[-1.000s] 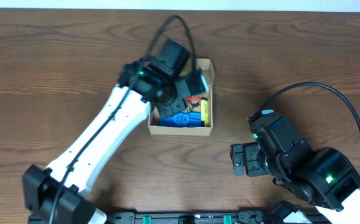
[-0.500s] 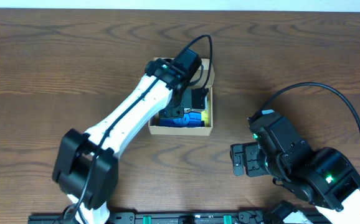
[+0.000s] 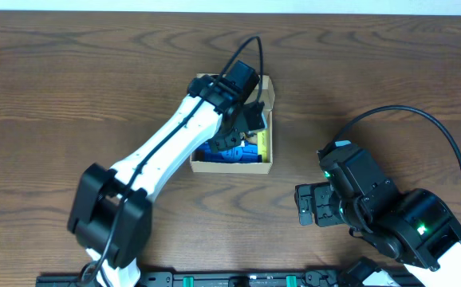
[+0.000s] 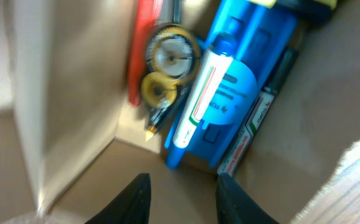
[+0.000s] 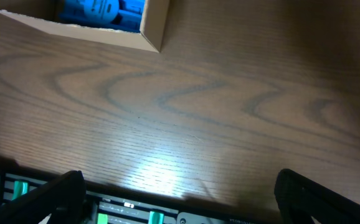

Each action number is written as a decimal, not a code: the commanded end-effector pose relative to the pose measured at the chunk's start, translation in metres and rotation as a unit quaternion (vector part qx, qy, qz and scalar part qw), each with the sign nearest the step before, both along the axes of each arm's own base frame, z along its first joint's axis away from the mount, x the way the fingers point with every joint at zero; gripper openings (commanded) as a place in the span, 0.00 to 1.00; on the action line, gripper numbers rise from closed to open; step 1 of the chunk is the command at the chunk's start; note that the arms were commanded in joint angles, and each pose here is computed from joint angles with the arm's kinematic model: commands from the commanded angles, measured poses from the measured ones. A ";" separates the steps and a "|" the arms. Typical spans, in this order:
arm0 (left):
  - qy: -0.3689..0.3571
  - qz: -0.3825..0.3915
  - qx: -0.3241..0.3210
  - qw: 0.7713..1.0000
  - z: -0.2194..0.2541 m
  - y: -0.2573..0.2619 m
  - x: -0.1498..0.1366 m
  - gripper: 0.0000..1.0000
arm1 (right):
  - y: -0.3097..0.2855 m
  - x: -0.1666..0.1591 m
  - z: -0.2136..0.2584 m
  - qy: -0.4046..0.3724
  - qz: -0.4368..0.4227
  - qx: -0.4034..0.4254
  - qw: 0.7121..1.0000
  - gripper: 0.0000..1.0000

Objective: Pack container
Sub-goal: 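Carry the blue marker into the box and release it, then bring the left and right grippers to the box's lid flaps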

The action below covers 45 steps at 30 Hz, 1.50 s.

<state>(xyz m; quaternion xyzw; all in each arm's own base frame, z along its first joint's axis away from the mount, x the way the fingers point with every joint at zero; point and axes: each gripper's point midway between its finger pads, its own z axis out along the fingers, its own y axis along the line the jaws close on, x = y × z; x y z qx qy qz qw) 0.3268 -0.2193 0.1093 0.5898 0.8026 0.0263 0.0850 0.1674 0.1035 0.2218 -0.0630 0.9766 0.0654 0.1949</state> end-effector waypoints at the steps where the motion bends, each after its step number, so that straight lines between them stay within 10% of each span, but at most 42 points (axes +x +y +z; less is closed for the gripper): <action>1: -0.045 0.086 -0.050 0.994 0.046 0.001 0.001 0.26 | 0.001 -0.001 0.000 0.001 0.001 0.001 1.000 0.99; 3: -0.067 0.107 -0.073 0.989 0.068 0.006 0.002 0.06 | 0.001 -0.001 0.000 0.002 0.001 0.001 1.000 0.99; 12: -0.111 0.385 -0.236 0.885 0.140 0.079 0.043 0.06 | 0.002 0.000 0.000 0.000 0.001 0.003 1.000 0.99; 20: -0.002 0.574 -0.293 0.764 0.101 0.150 0.075 0.06 | 0.010 0.011 0.006 -0.024 -0.002 0.022 0.999 0.99; 25: 0.084 0.593 -0.295 0.745 0.049 0.147 0.090 0.06 | 0.031 0.042 0.014 -0.068 -0.004 0.049 0.996 0.97; 34: 0.146 0.630 -0.306 0.698 -0.019 0.134 0.122 0.06 | 0.019 0.119 -0.037 -0.095 -0.121 -0.019 0.988 0.01; 45: 0.200 0.644 -0.346 0.652 -0.061 0.112 0.146 0.06 | 0.011 0.218 -0.118 -0.036 -0.211 0.114 0.970 0.01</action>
